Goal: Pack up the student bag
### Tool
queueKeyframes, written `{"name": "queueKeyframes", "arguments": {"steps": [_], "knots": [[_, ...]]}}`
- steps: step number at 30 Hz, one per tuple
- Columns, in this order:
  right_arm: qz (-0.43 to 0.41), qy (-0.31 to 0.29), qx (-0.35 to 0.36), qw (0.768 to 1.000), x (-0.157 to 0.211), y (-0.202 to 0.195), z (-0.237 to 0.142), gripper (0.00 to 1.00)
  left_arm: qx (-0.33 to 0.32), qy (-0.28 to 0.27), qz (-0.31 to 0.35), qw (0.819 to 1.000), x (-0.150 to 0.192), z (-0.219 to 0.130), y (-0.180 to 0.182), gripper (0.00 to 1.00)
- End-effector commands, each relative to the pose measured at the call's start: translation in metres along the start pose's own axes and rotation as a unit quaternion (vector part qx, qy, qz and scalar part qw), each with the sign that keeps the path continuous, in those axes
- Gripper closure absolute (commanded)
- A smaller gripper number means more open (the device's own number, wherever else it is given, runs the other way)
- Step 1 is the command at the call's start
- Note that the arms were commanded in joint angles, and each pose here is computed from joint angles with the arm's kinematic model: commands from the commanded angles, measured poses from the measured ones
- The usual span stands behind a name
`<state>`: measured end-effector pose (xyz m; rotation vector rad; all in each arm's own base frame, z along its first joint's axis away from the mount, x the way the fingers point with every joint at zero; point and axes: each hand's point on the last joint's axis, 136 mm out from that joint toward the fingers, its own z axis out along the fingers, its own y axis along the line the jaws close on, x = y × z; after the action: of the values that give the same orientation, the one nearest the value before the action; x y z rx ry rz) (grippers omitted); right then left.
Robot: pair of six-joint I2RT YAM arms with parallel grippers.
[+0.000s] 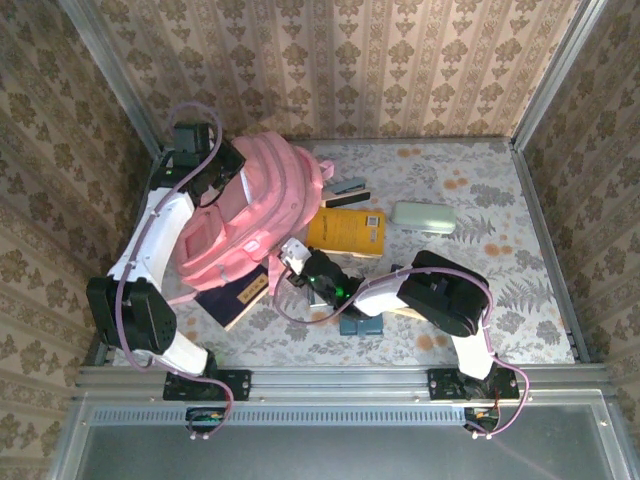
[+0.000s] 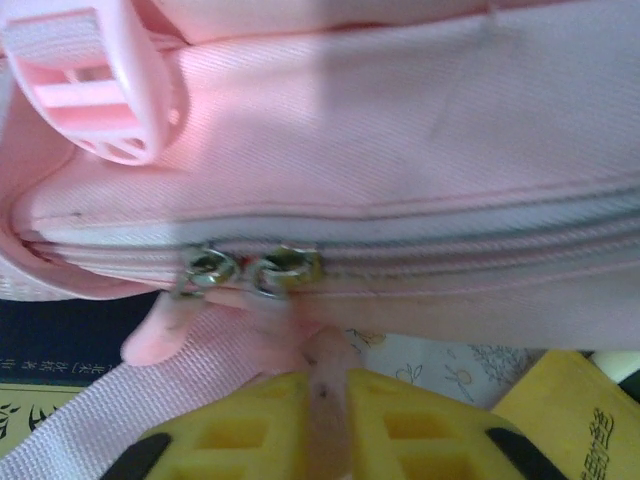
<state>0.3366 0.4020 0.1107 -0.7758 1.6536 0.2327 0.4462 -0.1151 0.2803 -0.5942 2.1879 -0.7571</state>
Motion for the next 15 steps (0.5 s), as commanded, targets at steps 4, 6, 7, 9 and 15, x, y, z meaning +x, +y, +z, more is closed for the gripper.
{"name": "queueKeyframes", "arguments": {"steps": [4,6,7,9,15], "knots": [[0.038,-0.037,-0.008,0.999,-0.028,-0.004,-0.005,0.88,0.065,-0.061,0.007,0.996,-0.030,-0.033,-0.036,1.00],[0.044,-0.040,-0.011,0.998,-0.029,-0.003,-0.005,0.84,0.064,-0.063,0.005,0.996,-0.030,-0.034,-0.036,1.00],[0.046,-0.040,-0.014,0.998,-0.029,-0.002,-0.005,0.82,0.065,-0.063,0.005,0.996,-0.030,-0.034,-0.036,1.00],[0.052,-0.044,-0.020,0.997,-0.031,0.000,-0.007,0.79,0.064,-0.063,0.005,0.996,-0.030,-0.034,-0.036,1.00],[0.060,-0.051,-0.030,0.996,-0.035,0.006,-0.010,0.71,0.062,-0.064,0.004,0.996,-0.030,-0.033,-0.034,1.00]]}}
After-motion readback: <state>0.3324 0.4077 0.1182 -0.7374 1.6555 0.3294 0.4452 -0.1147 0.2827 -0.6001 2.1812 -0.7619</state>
